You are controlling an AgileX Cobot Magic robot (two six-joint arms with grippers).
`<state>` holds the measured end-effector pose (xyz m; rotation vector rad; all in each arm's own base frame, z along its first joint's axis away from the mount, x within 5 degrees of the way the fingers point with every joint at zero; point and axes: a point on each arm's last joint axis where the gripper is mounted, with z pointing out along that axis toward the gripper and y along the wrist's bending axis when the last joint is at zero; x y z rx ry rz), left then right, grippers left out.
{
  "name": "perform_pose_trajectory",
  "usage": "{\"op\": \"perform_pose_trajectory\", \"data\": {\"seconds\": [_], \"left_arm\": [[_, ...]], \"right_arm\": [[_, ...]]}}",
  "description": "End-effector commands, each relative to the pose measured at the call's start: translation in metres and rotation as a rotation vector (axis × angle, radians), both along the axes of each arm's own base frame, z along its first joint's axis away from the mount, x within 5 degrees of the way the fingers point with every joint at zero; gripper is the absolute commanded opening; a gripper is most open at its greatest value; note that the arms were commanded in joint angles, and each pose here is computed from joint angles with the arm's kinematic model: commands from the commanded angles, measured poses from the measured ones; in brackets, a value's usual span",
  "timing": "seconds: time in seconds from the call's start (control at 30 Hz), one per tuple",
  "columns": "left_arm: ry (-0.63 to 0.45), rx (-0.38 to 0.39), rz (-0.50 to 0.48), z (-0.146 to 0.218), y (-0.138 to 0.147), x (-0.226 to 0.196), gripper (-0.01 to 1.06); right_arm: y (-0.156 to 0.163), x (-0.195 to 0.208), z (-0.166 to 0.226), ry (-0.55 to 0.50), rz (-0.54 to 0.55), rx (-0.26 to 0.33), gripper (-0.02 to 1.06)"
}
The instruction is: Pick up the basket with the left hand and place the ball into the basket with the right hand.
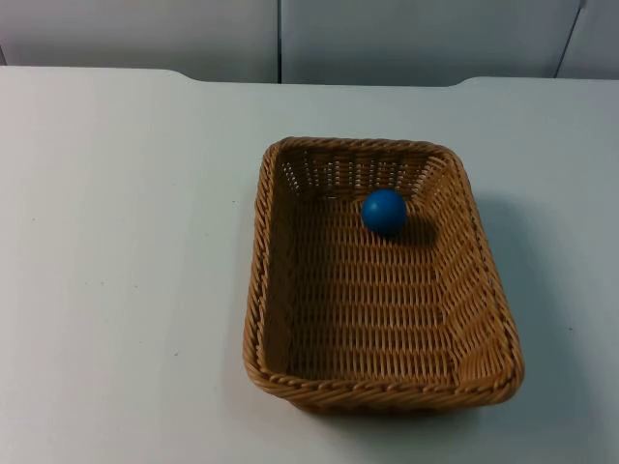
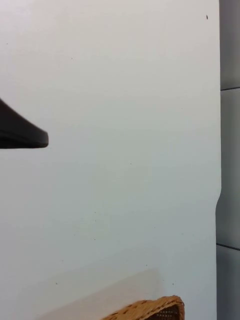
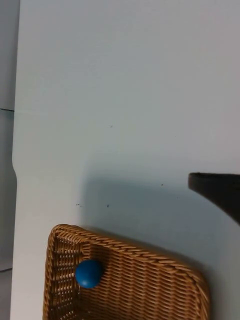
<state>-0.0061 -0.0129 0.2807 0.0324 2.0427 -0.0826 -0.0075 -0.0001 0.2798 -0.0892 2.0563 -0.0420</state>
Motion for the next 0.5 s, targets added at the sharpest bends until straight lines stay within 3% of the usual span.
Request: {"op": "perform_pose_trajectory", "data": {"seconds": [0.0,0.47], "left_arm": [[-0.003,0.019,0.011,-0.0008,0.0012,-0.0003,1.05],[-0.001,0.065,0.029,-0.0008,0.0045,-0.0006,1.05]], "right_arm": [[0.0001,0.0008,-0.0008,-0.009,-0.008,0.000,1.05],[0.0001,0.0008,-0.0008,-0.009,-0.008,0.000,1.05]]}}
